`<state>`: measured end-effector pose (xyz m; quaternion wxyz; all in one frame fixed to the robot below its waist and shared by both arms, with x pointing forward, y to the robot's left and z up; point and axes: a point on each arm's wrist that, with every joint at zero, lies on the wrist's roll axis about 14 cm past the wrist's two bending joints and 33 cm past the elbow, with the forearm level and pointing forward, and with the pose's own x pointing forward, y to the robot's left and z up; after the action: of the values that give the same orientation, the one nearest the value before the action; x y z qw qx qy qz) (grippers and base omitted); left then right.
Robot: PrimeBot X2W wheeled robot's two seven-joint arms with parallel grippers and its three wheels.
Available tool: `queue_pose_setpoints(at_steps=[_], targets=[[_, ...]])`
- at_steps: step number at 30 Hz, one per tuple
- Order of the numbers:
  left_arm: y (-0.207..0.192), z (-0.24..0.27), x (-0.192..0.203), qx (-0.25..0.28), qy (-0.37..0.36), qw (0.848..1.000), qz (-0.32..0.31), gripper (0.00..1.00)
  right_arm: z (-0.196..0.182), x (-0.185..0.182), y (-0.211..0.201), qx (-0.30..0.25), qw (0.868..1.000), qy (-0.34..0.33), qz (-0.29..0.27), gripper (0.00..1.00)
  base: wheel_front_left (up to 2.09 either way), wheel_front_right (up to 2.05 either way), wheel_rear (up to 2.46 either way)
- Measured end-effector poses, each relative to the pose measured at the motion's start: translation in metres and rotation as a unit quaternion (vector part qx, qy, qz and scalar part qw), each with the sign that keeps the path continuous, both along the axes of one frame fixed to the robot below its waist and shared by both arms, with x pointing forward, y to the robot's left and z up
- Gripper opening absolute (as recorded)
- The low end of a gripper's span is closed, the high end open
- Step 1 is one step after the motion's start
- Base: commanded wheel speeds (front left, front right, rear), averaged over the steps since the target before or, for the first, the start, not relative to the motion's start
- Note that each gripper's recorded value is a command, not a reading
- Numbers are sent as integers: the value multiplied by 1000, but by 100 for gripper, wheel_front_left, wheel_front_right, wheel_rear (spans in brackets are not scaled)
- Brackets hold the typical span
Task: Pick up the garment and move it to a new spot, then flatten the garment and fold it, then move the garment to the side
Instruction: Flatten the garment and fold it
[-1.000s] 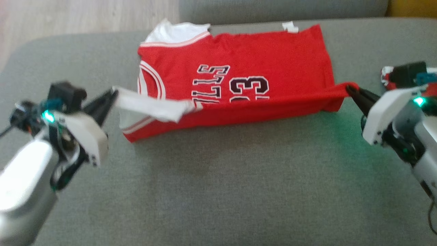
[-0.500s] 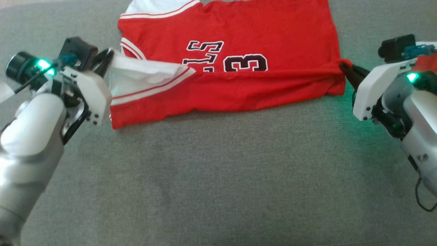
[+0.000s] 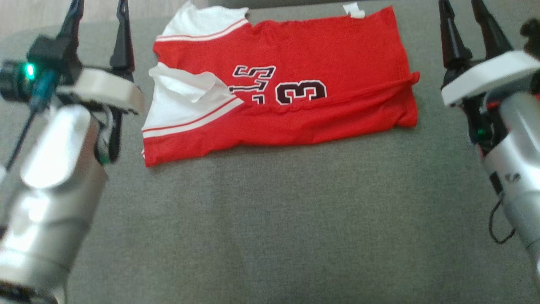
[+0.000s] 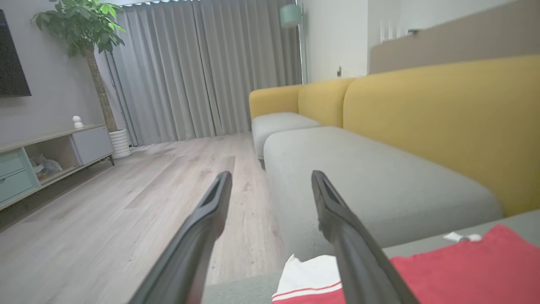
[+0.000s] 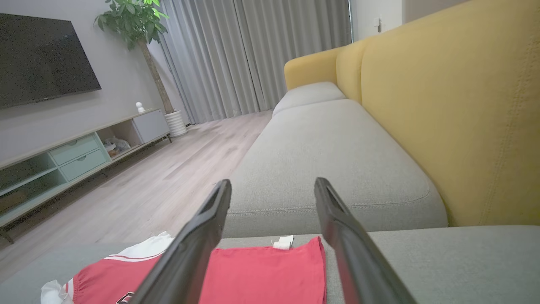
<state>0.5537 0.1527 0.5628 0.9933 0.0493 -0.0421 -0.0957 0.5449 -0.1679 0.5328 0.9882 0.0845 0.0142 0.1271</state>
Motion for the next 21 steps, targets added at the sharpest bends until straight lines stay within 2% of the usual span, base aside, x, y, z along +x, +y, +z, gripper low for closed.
queue_pose_setpoints(at_steps=[4, 7, 13, 15, 21], targets=[[-2, 25, -29, -76, -45, 996, 16, 100, 26, -16, -2, 19, 998, -53, -18, 100, 0, 0, 0], [-1, 26, -55, -110, -60, 992, 33, 100, 33, -35, -3, 44, 995, -83, -44, 100, 0, 0, 0], [9, -7, -106, -145, -36, 986, 78, 100, -16, -94, 5, 63, 993, -43, -87, 100, 0, 0, 0], [11, -22, -119, -151, -19, 984, 88, 100, -29, -111, 4, 42, 995, -31, -87, 100, 0, 0, 0], [16, -51, -138, -152, 16, 983, 102, 100, -42, -133, 9, 69, 994, -11, -83, 100, 0, 0, 0]])
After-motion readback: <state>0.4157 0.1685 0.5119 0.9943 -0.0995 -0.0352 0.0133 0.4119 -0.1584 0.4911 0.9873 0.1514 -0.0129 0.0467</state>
